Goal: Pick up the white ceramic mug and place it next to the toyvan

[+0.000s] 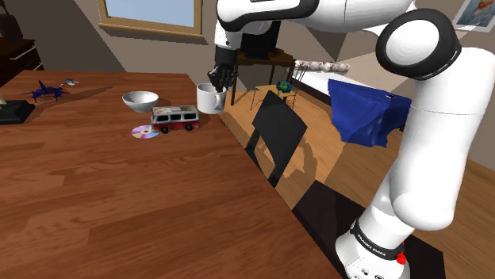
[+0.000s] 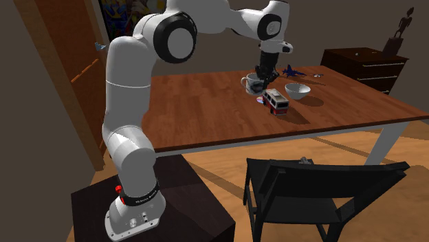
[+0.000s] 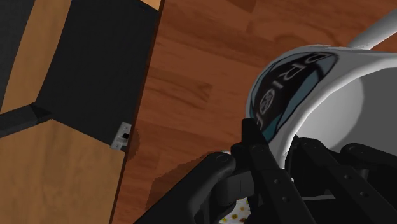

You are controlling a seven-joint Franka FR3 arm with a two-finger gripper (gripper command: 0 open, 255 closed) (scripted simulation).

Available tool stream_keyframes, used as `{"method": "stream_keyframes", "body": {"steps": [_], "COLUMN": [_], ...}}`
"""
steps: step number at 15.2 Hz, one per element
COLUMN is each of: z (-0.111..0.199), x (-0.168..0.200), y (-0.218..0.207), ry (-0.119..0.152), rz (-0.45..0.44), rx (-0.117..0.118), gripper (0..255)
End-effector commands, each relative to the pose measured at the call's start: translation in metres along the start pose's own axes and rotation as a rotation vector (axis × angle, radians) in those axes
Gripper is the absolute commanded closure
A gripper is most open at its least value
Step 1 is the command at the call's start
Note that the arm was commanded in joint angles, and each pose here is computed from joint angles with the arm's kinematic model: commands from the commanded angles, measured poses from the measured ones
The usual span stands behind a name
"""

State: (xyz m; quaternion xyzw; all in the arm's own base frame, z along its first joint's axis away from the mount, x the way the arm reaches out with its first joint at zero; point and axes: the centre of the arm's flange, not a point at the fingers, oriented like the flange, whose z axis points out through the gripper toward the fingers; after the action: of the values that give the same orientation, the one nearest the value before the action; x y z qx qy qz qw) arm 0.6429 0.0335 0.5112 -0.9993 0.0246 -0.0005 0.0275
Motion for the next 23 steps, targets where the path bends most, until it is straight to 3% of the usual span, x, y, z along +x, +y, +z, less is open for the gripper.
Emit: {"method": "stream_keyframes", "body": {"steps": [1, 3, 23], "z": [0.001, 0.0, 0.106], "x": [0.024, 0.054, 0.054], "y": [0.006, 0.015, 0.021], "ry": [0.001, 0.001, 0.001], "rz": [0.0, 0.0, 0.0], "rx": [0.0, 0.0, 0.0], "gripper": [255, 255, 255]}}
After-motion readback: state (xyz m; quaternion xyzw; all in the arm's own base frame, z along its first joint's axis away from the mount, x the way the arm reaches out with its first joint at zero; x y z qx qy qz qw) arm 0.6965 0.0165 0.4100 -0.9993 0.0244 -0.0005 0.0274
